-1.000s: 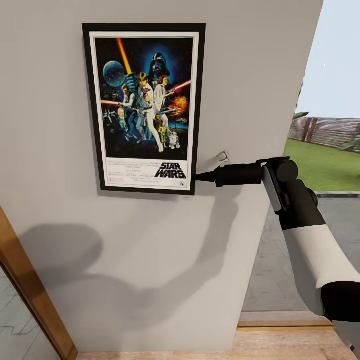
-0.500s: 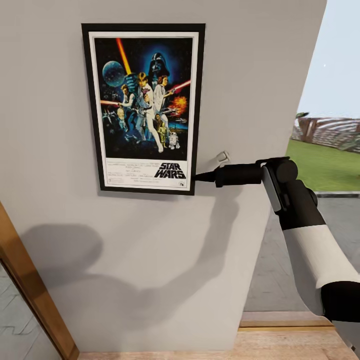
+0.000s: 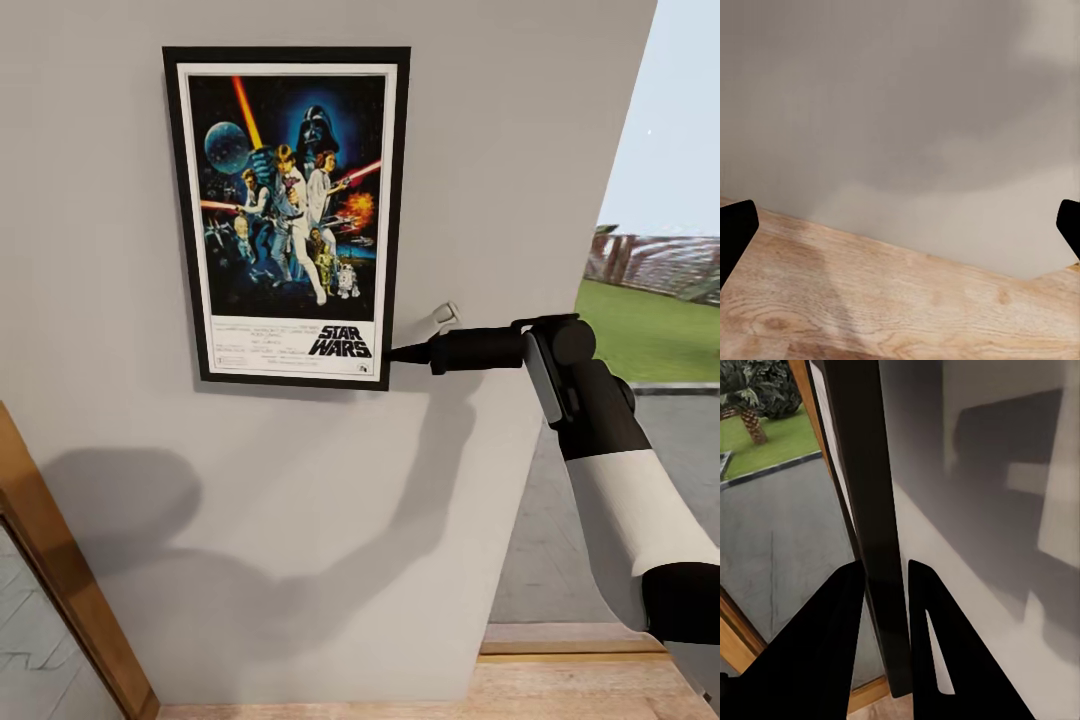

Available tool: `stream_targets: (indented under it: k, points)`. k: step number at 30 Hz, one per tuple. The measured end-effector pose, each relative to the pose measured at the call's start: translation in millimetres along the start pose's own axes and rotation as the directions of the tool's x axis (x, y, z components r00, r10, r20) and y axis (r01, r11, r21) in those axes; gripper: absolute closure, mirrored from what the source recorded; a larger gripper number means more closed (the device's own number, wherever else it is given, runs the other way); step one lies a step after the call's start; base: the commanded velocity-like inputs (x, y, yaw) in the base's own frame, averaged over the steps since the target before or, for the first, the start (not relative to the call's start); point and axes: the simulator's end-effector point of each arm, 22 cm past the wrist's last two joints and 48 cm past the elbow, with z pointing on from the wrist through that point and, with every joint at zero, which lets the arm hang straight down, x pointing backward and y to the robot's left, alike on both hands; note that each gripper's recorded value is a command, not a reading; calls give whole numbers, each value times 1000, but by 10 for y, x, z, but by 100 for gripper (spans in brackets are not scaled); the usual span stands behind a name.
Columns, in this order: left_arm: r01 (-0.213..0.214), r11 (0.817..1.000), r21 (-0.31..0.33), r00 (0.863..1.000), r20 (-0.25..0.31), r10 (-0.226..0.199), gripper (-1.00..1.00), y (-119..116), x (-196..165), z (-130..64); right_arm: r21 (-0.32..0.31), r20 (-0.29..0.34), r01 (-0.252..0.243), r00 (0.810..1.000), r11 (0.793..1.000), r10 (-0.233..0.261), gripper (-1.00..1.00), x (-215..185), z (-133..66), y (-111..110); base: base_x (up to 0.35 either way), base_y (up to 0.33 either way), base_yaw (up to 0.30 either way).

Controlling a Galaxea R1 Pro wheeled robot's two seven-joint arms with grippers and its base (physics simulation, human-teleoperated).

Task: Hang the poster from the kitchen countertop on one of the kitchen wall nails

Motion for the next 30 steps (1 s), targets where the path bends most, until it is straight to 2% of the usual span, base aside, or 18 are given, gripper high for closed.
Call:
stream_targets:
  k: [13,30]
  points:
    - [0,1000,-1,1000,0,0,-100,1,0,0,-3,8,24,1000,1000,-24,100,-38,-14,62,0,1,0]
    - [0,1000,0,1000,0,0,-100,1,0,0,-6,7,25,1000,1000,-25,100,-9,-13,76,0,0,0]
